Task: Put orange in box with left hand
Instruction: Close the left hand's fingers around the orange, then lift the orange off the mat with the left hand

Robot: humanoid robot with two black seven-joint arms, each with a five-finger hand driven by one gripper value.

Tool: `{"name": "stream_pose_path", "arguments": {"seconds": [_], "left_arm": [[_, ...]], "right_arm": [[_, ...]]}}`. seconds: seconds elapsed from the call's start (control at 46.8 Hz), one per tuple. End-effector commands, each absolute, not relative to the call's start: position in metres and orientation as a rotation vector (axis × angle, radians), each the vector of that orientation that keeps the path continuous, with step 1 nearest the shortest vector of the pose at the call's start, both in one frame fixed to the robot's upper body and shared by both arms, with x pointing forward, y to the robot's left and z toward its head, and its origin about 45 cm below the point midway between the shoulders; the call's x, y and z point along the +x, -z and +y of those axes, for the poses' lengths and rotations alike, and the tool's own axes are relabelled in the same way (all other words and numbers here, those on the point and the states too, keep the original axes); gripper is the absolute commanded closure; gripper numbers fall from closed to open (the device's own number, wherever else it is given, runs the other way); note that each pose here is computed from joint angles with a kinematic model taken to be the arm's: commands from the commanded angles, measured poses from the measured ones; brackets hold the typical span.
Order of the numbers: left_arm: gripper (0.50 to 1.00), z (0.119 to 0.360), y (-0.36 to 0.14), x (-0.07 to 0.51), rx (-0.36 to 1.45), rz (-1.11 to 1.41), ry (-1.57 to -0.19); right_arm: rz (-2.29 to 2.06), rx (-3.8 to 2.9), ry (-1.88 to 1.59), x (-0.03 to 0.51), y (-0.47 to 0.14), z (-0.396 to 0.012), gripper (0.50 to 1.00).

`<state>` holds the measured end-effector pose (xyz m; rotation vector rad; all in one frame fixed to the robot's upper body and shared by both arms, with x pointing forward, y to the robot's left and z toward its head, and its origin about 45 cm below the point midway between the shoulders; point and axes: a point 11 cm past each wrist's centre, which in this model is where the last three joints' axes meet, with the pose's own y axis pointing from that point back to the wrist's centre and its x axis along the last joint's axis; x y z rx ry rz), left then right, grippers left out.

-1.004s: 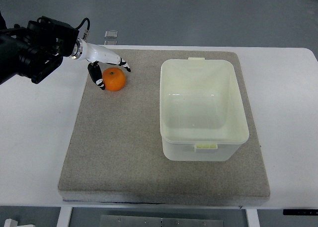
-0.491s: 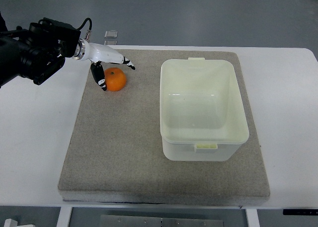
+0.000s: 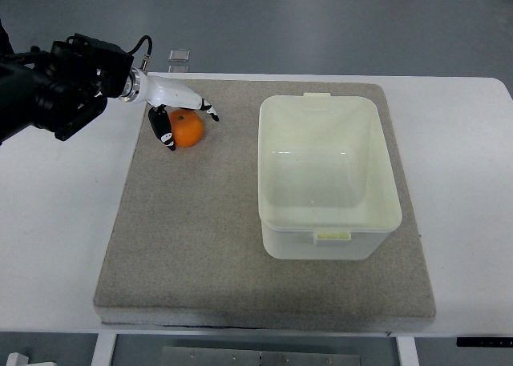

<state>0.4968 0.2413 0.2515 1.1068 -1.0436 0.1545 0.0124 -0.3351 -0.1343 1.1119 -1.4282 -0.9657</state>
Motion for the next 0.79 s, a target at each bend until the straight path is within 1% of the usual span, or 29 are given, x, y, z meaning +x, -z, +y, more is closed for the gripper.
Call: {"name": "stream_pose_path", "arguments": {"seconds": [0.0,0.107,0.128,0.192,0.256,0.278,0.427,0.577,0.769], "left_arm": [[0.750,0.2413,-0.2520,0.4970,1.108,-1.045,-0.154],[0.876,0.2415,-0.2530,0.4975,1.110,-1.048,-0.154],[0.883,0.2415,-0.2530,0.4975,1.110,-1.048,-0.154],[0.928,0.2413,-0.2538,0.4978,1.110,-1.049,-0.155],[0.994,0.2409,-0.2538,0.4979,1.110,-1.051,-0.153],[1.000,0.2410,-0.2537,0.4979,1.111,-1.052,-0.152],[1.000,0.2407,-0.2537,0.4984,1.115,-1.055,-0.150],[1.000,0.2330,-0.2492,0.4972,1.123,-1.065,-0.118],[1.000,0.2334,-0.2503,0.4977,1.129,-1.066,-0.114]], "right_arm": [[-1.428,1.112,0.966,0.0124,0.1343,-0.3349,0.556],[-1.429,1.111,0.965,0.0124,0.1343,-0.3354,0.556],[-1.429,1.111,0.965,0.0124,0.1343,-0.3354,0.556],[-1.428,1.112,0.966,0.0124,0.1343,-0.3349,0.556],[-1.428,1.112,0.966,0.0124,0.1343,-0.3349,0.556],[-1.428,1.112,0.966,0.0124,0.1343,-0.3349,0.556],[-1.428,1.112,0.966,0.0124,0.1343,-0.3349,0.556],[-1.429,1.111,0.965,0.0124,0.1343,-0.3354,0.556],[-1.428,1.112,0.966,0.0124,0.1343,-0.3349,0.556]]}}
